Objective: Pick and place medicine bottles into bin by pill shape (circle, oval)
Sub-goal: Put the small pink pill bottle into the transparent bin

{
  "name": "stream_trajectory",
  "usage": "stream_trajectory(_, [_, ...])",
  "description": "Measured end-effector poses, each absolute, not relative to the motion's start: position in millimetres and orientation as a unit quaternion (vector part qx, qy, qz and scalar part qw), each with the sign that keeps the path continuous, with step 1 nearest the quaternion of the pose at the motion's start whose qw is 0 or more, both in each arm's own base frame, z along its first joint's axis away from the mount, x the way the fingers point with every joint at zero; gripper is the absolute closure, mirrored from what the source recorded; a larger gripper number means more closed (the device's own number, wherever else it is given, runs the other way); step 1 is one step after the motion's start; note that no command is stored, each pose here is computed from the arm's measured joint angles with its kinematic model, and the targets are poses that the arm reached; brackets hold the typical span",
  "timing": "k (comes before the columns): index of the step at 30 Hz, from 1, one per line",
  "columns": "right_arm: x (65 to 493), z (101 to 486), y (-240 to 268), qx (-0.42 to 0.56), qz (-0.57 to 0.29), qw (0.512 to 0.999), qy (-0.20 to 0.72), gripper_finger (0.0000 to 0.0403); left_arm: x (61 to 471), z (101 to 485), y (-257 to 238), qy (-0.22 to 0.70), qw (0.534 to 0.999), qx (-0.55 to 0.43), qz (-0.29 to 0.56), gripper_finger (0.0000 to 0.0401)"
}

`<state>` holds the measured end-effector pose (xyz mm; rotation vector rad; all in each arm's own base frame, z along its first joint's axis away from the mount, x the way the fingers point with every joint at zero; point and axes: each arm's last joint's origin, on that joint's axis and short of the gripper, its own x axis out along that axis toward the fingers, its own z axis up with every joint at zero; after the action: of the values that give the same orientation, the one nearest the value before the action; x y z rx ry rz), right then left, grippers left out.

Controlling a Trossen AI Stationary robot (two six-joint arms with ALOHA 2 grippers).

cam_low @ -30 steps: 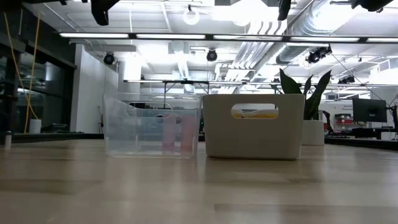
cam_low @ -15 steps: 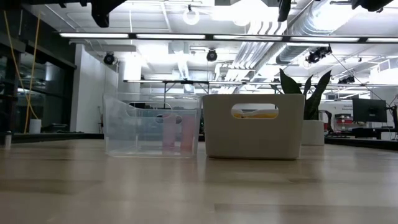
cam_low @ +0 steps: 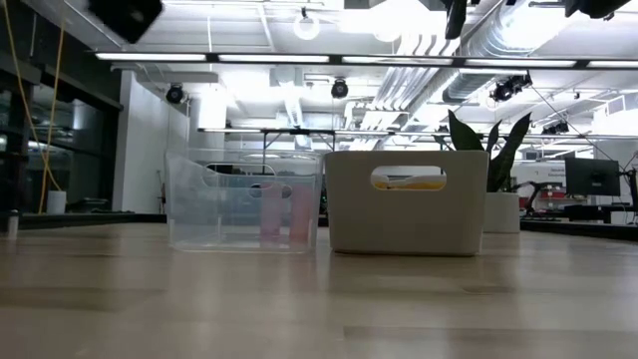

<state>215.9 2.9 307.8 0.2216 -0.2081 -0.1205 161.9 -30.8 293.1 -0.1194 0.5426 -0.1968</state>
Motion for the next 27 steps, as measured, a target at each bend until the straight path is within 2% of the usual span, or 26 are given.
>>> stream_trajectory(4, [216, 307, 3, 0.110, -0.060, 0.987, -0.100, 0.0402, 174, 271, -72, 0.354, 0.919, -0.024, -0.170, 0.0162])
stream_trajectory(10, [216, 306, 3, 0.109, -0.061, 0.987, -0.096, 0.0402, 187, 230, -121, 0.432, 0.879, 0.064, -0.193, 0.0162])
stream_trajectory(17, [217, 303, 3, 0.108, -0.063, 0.989, -0.077, 0.0402, 205, 200, -151, 0.440, 0.869, 0.081, -0.210, 0.0162])
stream_trajectory(27, [217, 302, 3, 0.109, -0.063, 0.989, -0.074, 0.0402, 213, 180, -154, 0.462, 0.861, 0.113, -0.180, 0.0162])
